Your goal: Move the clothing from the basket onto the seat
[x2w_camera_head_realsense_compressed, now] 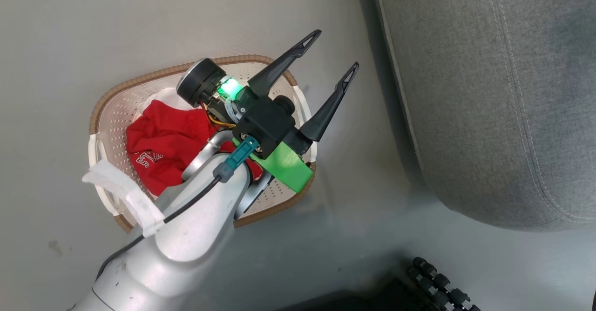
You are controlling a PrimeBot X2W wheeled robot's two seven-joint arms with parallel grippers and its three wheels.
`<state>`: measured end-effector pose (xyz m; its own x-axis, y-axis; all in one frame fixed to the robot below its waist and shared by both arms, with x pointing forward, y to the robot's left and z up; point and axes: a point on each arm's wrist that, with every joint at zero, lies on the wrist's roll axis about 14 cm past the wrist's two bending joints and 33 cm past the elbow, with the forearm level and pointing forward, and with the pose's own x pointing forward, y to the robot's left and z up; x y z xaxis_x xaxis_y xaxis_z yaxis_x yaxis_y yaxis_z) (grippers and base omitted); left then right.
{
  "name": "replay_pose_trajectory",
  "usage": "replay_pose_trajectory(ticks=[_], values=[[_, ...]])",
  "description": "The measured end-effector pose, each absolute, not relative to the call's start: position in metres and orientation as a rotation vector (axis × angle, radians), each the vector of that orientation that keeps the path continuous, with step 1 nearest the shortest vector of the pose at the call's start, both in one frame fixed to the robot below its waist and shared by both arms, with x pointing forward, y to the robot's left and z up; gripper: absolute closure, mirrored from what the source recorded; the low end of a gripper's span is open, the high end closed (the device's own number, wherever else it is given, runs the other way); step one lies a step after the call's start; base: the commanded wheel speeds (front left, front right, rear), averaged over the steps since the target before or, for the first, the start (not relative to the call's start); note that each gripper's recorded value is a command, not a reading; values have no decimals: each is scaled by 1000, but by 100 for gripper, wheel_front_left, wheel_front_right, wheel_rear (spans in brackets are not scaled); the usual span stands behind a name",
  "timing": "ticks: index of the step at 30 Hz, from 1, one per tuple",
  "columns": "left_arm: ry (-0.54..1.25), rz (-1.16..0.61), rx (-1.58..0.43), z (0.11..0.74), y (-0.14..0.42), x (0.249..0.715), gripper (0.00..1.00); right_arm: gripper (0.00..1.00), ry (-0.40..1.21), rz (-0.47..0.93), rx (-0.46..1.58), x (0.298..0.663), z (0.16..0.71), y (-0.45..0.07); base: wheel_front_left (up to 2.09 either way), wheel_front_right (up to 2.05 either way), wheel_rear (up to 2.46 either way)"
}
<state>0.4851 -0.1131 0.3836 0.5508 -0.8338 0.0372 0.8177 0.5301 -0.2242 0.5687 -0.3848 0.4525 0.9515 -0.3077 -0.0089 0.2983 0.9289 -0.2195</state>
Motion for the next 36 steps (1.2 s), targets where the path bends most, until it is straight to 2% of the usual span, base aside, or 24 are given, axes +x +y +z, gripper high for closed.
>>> replay_pose_trajectory(ticks=[5, 6, 7, 12, 20, 24, 30, 36], values=[[72, -972, -221, 386, -109, 488, 0, 100, 94, -307, -195, 562, 433, -378, 0, 0, 0], [68, -966, -219, 388, -108, 489, 0, 56, 87, -311, -192, 562, 435, -378, 0, 0, 0], [65, -960, -217, 390, -107, 490, 0, 0, 83, -313, -193, 561, 437, -378, 0, 0, 0], [60, -920, -224, 400, -99, 491, 0, 0, 83, -327, -176, 544, 442, -378, 0, 0, 0], [30, -829, -223, 430, -78, 487, 0, 0, 105, -342, -167, 488, 447, -375, 0, 0, 0], [9, -767, -218, 445, -62, 487, 0, 0, 66, -335, -148, 471, 462, -367, 0, 0, 0], [0, -647, -201, 460, -25, 480, 0, 0, -1, -255, -100, 455, 482, -327, 0, 0, 0], [-21, -503, -181, 474, 22, 474, 0, 0, -64, -141, -43, 455, 498, -278, 0, 0, 0]])
